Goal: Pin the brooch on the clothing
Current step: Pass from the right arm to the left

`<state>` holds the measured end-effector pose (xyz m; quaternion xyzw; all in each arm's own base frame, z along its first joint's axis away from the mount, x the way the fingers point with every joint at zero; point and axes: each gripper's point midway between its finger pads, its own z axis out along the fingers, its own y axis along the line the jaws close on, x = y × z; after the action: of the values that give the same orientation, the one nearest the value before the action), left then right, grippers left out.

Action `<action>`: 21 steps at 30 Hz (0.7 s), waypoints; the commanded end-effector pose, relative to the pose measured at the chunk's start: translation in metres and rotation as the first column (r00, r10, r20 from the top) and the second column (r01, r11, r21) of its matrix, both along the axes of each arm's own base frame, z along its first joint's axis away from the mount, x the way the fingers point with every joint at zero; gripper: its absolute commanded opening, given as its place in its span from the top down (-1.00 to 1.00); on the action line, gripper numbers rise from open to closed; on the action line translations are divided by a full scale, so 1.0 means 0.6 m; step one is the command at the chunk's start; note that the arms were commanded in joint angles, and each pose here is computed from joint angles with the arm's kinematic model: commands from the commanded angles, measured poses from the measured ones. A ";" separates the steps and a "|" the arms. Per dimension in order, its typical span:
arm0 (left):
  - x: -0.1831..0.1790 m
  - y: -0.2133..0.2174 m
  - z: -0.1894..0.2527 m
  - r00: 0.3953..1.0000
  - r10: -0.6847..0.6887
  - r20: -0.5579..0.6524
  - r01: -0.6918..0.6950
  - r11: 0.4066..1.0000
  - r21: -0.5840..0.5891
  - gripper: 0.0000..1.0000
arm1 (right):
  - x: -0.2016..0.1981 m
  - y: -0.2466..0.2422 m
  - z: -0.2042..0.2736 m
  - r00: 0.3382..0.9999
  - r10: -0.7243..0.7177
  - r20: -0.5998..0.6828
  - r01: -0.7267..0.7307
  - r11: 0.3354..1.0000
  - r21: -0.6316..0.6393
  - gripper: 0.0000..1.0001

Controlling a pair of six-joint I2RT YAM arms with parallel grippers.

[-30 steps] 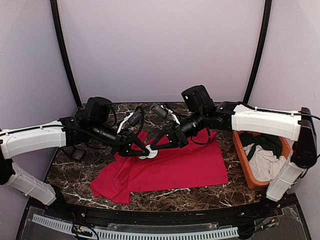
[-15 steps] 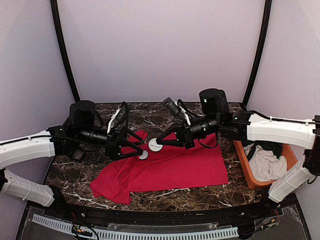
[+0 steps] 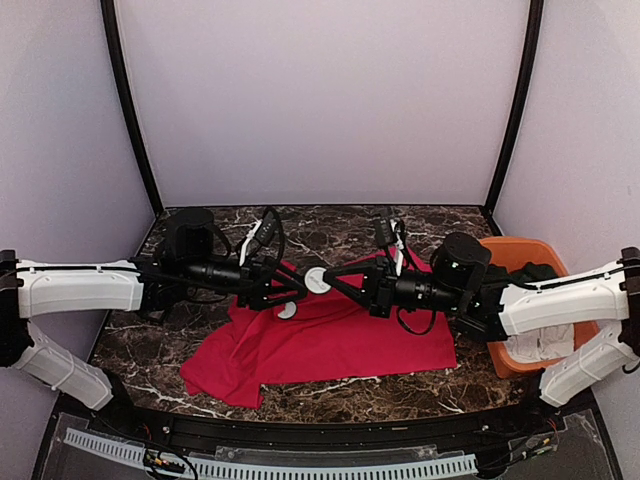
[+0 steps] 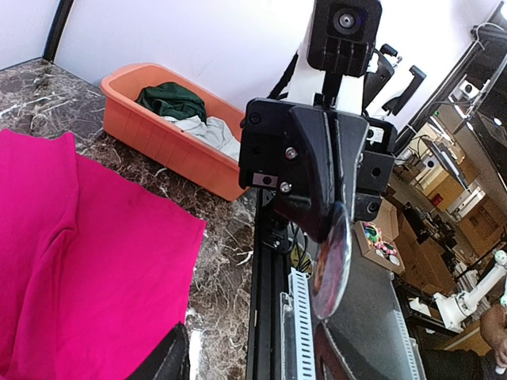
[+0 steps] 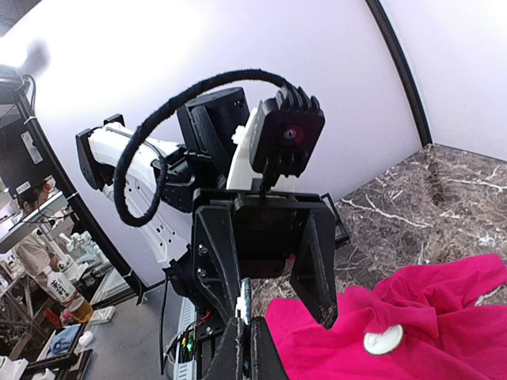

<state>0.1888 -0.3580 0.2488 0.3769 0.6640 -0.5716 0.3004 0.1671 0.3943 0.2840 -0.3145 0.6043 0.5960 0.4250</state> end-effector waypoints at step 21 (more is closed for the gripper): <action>-0.019 -0.009 0.067 0.994 -0.103 0.034 0.107 0.985 -0.132 0.40 | 0.012 0.011 0.015 0.998 -0.064 0.011 0.063 0.995 0.078 1.00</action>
<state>0.1788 -0.3624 0.2741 0.3879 0.6192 -0.6153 0.2959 0.1765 0.3969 0.2881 -0.2849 0.5954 0.5942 0.4596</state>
